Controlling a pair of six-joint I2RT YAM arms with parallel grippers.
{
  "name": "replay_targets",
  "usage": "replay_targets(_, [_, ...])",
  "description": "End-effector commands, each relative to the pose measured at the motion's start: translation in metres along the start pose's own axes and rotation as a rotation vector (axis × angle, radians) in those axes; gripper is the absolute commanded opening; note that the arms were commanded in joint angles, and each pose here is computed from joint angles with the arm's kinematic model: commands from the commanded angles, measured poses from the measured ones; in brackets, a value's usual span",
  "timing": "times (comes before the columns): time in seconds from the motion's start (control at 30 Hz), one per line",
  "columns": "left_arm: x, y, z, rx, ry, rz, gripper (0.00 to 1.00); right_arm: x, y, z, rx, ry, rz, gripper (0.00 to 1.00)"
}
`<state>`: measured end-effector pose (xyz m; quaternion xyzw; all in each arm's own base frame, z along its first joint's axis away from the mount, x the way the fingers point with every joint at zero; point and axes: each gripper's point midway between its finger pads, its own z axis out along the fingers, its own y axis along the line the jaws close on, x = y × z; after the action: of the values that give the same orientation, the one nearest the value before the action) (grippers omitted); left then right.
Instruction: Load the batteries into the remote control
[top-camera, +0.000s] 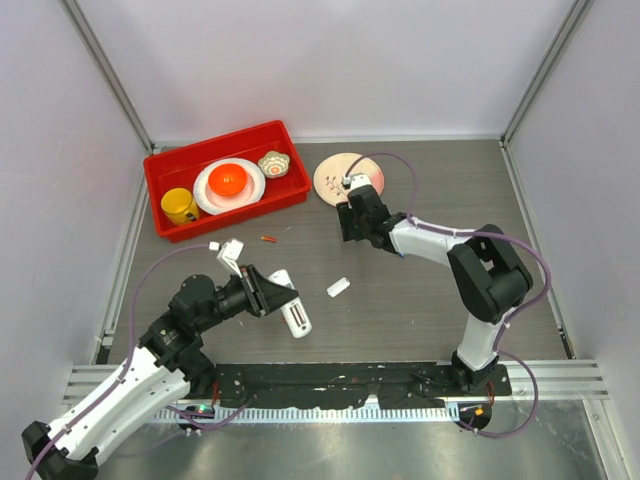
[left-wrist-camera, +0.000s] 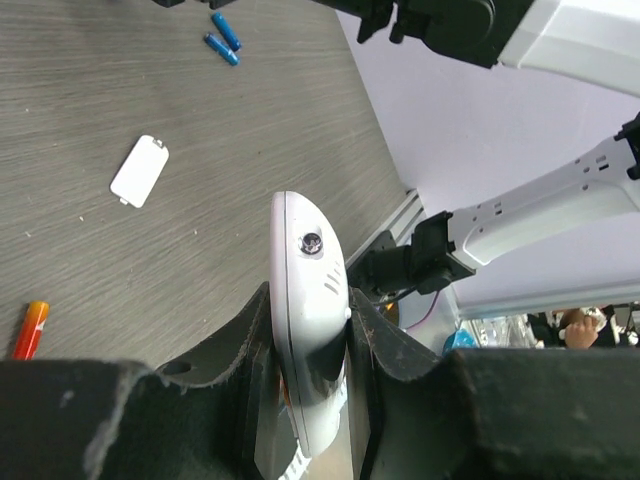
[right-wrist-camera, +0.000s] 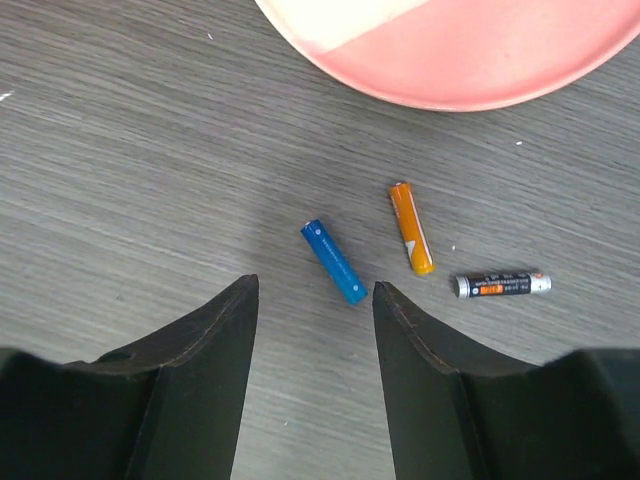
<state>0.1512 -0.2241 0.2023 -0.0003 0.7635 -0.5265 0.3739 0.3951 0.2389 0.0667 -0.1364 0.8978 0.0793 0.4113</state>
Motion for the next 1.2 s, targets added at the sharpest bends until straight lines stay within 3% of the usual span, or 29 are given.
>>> replay_targets(0.0, [-0.002, -0.017, -0.006, 0.015, 0.064, 0.051, 0.0, -0.03, 0.005, 0.008, -0.009, -0.069, -0.052, 0.54])
replay_targets(0.73, [-0.006, -0.007, -0.001, -0.019, 0.045, 0.06, 0.0, 0.015, -0.004, 0.037, 0.04, 0.066, -0.079, 0.47])
replay_targets(1.0, [-0.007, -0.007, 0.001, -0.008, 0.04, 0.059, 0.0, 0.025, -0.008, 0.032, 0.056, 0.08, -0.045, 0.35])
replay_targets(1.17, [-0.006, -0.01, 0.004, 0.027, 0.036, 0.061, 0.0, 0.028, -0.01, 0.024, 0.065, 0.09, -0.025, 0.2])
